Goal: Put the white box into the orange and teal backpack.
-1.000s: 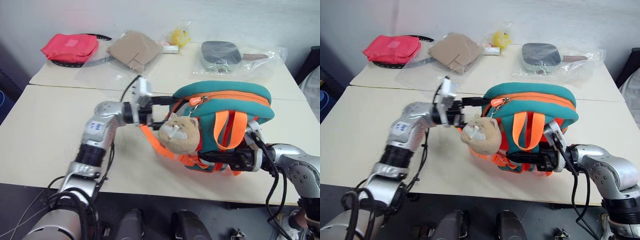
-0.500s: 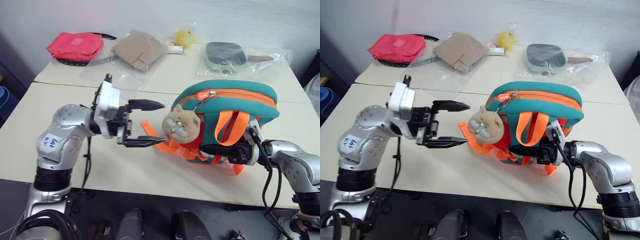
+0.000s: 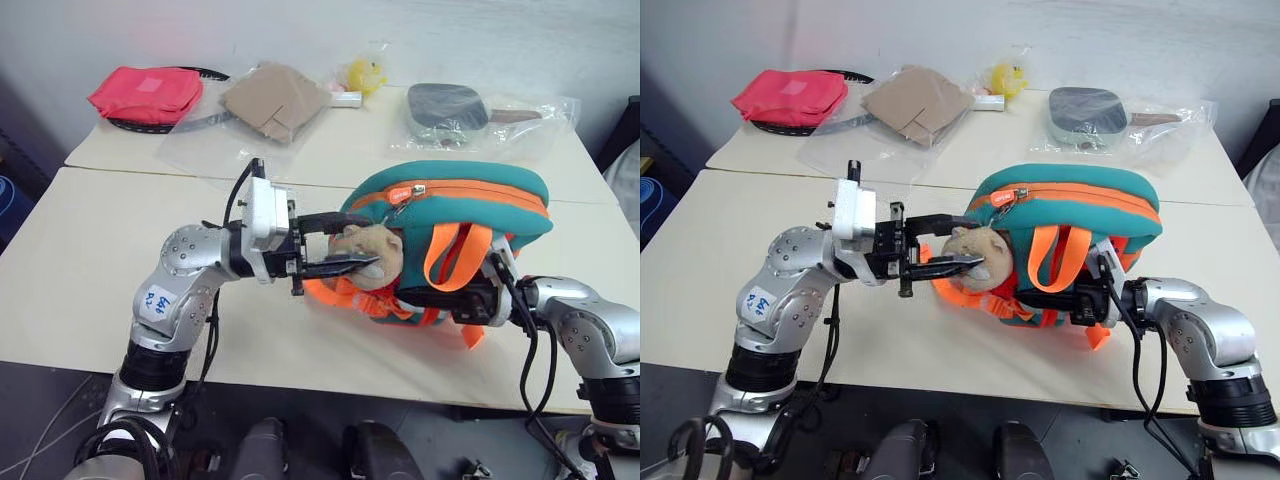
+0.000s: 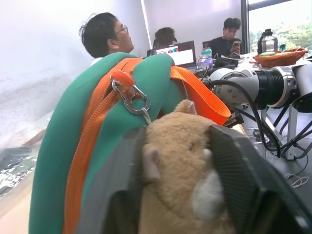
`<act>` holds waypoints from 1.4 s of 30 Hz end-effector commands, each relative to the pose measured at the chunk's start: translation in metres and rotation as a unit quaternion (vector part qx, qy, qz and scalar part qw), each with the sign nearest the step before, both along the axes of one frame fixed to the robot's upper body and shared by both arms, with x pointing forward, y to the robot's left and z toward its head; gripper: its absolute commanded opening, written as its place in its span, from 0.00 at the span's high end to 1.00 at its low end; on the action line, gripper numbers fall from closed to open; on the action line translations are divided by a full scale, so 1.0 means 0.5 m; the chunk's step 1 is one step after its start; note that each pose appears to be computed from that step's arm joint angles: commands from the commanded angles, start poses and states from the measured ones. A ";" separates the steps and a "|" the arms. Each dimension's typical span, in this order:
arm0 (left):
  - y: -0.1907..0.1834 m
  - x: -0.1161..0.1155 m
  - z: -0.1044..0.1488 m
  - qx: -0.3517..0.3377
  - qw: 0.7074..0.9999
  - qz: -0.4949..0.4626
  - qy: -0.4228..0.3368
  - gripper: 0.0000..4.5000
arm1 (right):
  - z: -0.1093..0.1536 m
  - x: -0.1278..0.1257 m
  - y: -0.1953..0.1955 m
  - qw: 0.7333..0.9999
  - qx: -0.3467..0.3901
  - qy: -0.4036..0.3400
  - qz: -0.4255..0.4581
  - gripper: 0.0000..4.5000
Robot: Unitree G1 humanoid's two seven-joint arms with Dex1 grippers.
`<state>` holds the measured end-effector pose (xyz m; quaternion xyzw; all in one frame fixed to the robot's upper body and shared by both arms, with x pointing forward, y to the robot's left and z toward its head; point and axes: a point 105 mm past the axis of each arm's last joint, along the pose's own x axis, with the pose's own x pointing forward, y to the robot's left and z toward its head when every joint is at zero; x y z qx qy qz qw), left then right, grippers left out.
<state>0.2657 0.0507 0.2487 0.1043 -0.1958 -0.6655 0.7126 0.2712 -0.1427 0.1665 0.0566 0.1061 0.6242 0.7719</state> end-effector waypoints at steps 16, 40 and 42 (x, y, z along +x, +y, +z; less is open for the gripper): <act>0.106 0.034 0.030 0.014 0.997 0.050 0.050 0.84 | 0.019 -0.007 0.008 1.000 0.002 -0.023 -0.008 1.00; 0.014 0.036 -0.016 0.017 0.999 0.032 -0.038 0.66 | 0.014 -0.019 0.010 1.000 0.006 -0.017 -0.012 1.00; 0.041 0.047 -0.007 0.016 0.998 0.049 -0.034 0.78 | 0.013 -0.018 0.010 1.000 0.007 -0.018 -0.014 1.00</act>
